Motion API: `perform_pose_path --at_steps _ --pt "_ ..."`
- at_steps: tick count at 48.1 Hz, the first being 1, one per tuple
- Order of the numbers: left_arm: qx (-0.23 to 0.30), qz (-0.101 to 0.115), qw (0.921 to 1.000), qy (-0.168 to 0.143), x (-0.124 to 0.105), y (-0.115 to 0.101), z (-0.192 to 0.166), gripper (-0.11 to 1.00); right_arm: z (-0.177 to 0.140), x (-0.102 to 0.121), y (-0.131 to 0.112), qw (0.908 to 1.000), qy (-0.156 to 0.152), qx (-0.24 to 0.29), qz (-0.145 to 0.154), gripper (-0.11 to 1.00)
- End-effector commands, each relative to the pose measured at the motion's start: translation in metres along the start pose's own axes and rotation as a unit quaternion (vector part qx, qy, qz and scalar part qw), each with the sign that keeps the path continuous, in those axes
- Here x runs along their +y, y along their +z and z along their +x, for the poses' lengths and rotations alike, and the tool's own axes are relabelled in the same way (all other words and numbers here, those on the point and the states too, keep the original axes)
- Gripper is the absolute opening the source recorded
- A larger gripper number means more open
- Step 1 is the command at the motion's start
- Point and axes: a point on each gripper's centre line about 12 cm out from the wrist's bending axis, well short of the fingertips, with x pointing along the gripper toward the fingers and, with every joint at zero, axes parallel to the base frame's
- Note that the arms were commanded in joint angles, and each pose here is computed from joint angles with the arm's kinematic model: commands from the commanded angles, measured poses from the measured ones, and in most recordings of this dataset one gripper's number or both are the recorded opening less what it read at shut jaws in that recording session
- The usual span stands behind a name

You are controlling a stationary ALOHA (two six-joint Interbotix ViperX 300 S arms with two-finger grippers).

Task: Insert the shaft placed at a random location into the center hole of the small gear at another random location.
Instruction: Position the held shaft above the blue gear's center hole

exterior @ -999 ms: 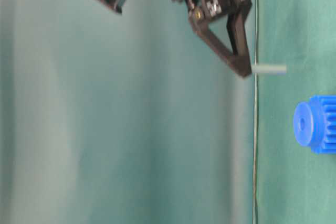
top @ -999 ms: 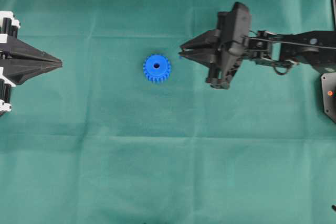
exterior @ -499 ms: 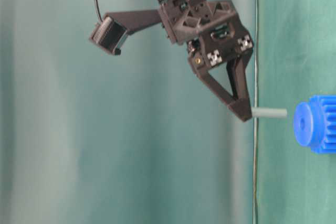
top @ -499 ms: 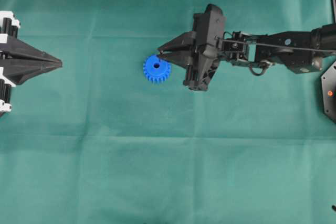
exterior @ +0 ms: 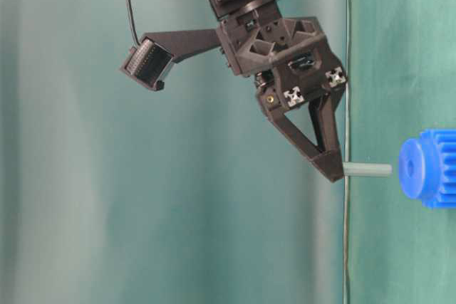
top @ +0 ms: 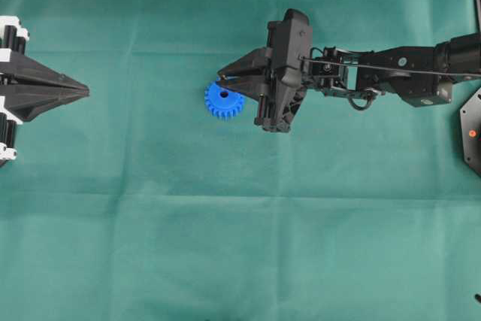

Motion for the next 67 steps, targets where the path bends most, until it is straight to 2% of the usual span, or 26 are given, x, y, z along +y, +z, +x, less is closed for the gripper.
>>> perform_pose_path --at_steps 1,22,36,54,67 --pt "-0.009 0.0 1.0 0.0 0.0 0.008 0.003 0.0 0.001 0.001 0.013 0.9998 0.001 -0.017 -0.007 0.13" --pt "-0.009 0.001 1.0 0.0 0.0 0.008 0.003 0.0 0.009 0.001 -0.002 1.0 0.001 0.002 -0.002 0.13" --pt "-0.009 0.001 1.0 0.0 0.0 0.008 0.003 0.0 0.008 0.002 -0.002 1.0 0.001 0.001 -0.001 0.13" --pt "-0.009 0.0 1.0 0.0 0.0 0.008 0.003 0.0 -0.008 0.001 0.024 0.9996 0.002 -0.025 -0.008 0.13" --pt "-0.008 0.001 1.0 0.0 0.0 0.007 0.003 0.0 -0.007 0.003 0.021 0.9998 0.004 -0.02 -0.008 0.13"
